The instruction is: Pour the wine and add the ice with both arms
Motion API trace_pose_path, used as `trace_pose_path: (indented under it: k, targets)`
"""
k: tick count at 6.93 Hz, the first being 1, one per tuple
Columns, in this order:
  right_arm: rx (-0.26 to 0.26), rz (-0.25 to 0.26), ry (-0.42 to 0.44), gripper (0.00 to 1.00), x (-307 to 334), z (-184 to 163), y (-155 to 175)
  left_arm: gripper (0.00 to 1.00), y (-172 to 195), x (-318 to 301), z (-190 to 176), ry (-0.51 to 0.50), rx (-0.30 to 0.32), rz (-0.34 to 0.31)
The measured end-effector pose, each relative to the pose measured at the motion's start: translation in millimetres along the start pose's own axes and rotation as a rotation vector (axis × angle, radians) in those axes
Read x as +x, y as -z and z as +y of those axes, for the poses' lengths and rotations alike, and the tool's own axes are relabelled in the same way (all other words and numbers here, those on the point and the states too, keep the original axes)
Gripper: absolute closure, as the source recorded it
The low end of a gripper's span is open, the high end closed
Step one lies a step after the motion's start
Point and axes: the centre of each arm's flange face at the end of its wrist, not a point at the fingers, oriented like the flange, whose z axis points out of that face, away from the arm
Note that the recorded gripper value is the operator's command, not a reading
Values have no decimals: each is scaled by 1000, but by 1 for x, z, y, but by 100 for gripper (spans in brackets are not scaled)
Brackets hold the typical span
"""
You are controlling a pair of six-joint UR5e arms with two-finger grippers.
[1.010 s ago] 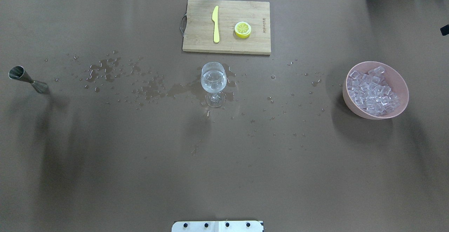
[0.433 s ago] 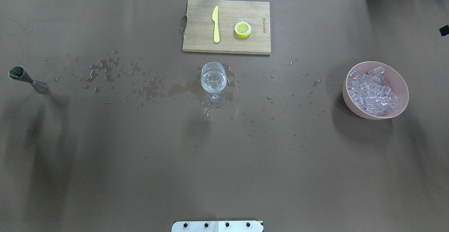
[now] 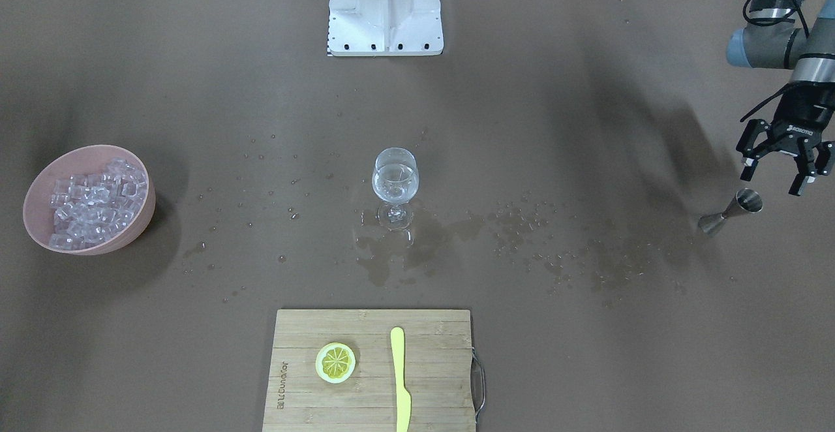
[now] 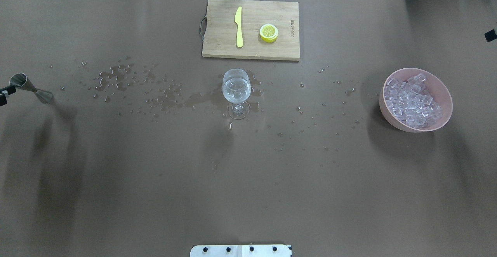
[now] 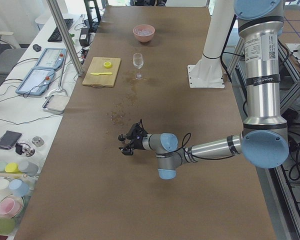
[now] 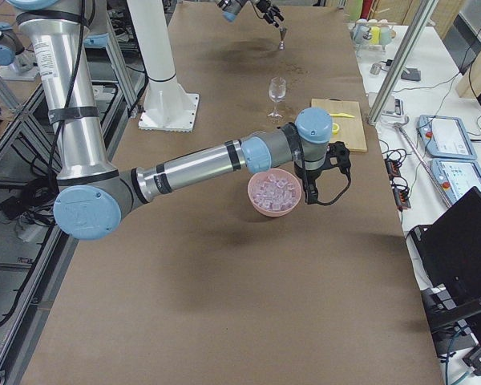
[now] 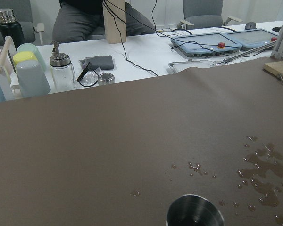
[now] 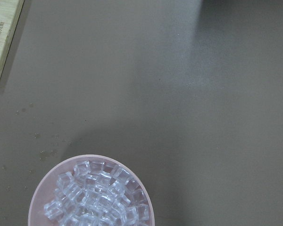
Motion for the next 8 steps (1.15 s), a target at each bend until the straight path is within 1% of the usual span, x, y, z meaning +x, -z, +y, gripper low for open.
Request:
trace_pose_path:
  k: [3, 5, 7, 8]
  targets:
    - [-6, 0, -3, 0, 1, 2, -3, 8, -11, 10, 12, -7, 7, -20]
    - [-7, -1, -3, 0, 1, 2, -3, 8, -37, 16, 22, -17, 15, -48]
    - [-6, -3, -1, 0, 0, 3, -2, 10, -59, 30, 30, -27, 29, -58]
    - [-4, -3, 0, 0, -1, 3, -2, 21, -66, 38, 32, -30, 35, -59]
